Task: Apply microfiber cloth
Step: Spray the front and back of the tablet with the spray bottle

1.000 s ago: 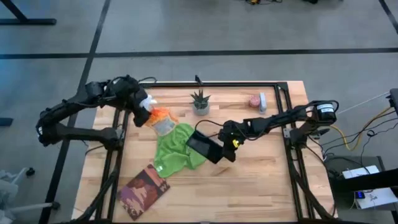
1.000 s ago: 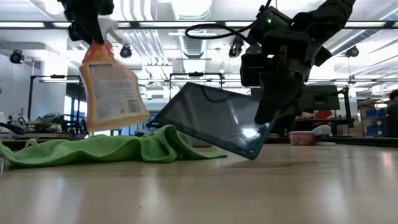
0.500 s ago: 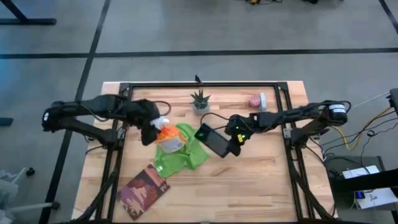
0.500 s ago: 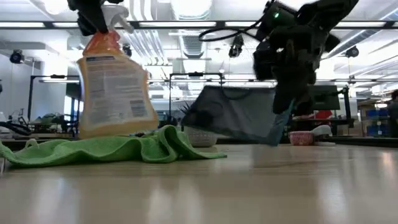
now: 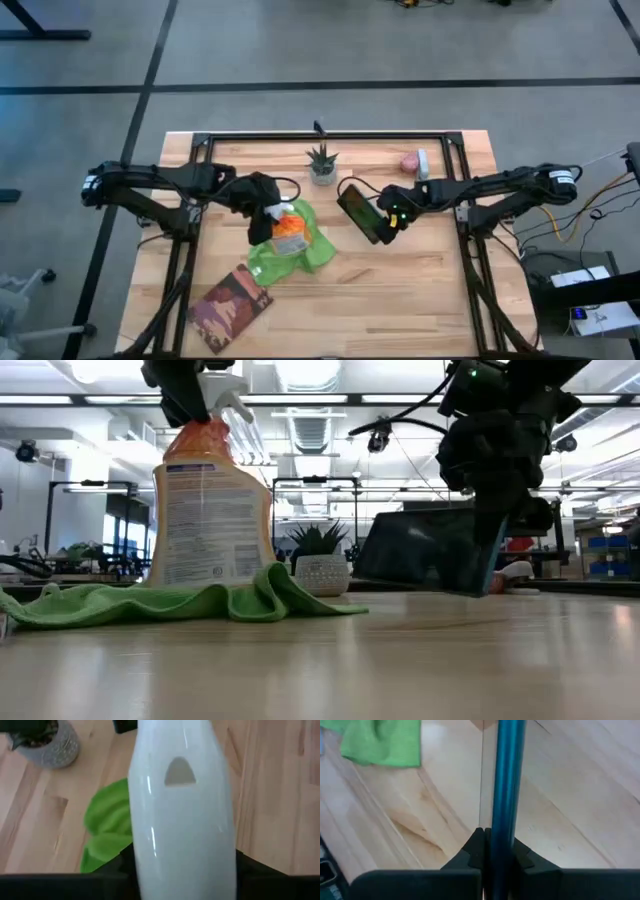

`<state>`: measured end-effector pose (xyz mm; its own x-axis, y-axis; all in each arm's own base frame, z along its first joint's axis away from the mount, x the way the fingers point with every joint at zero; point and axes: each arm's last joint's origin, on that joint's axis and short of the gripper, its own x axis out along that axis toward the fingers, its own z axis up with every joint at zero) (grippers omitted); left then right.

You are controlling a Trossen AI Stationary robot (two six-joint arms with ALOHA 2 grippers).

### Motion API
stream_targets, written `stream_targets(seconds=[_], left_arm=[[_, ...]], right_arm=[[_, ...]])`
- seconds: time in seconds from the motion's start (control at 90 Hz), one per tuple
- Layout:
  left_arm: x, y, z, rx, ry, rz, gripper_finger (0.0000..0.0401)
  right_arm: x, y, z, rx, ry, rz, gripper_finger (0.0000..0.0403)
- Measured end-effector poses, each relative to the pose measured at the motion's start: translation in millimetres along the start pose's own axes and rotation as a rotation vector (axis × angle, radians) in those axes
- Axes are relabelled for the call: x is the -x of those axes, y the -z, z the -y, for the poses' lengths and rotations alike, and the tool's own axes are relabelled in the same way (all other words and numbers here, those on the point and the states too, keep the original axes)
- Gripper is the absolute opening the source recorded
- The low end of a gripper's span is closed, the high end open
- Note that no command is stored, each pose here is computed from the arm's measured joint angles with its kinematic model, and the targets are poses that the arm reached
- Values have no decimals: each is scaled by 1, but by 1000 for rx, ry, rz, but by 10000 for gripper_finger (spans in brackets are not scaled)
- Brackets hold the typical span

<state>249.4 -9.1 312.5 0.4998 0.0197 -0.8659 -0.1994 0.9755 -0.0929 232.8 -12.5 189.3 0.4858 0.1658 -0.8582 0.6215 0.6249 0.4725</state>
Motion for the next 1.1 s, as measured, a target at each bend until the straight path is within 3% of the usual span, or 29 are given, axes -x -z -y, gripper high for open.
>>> stream_targets(seconds=[0.367, 0.6, 0.767, 1.0, 1.1], left_arm=[[14, 2, -1, -32, 14, 70, 235], [23, 4, -2, -28, 22, 110, 252], [24, 1, -1, -4, 30, 137, 222], [24, 1, -1, 26, 34, 143, 114], [26, 1, -2, 44, 38, 150, 113]], right_arm=[[-1, -3, -2, 7, -6, 41, 9], [-1, -6, -5, 24, -26, 71, 9], [0, -7, -5, 31, -23, 91, 9], [0, -7, -5, 39, -23, 94, 9], [0, -7, -6, 42, -24, 95, 9]])
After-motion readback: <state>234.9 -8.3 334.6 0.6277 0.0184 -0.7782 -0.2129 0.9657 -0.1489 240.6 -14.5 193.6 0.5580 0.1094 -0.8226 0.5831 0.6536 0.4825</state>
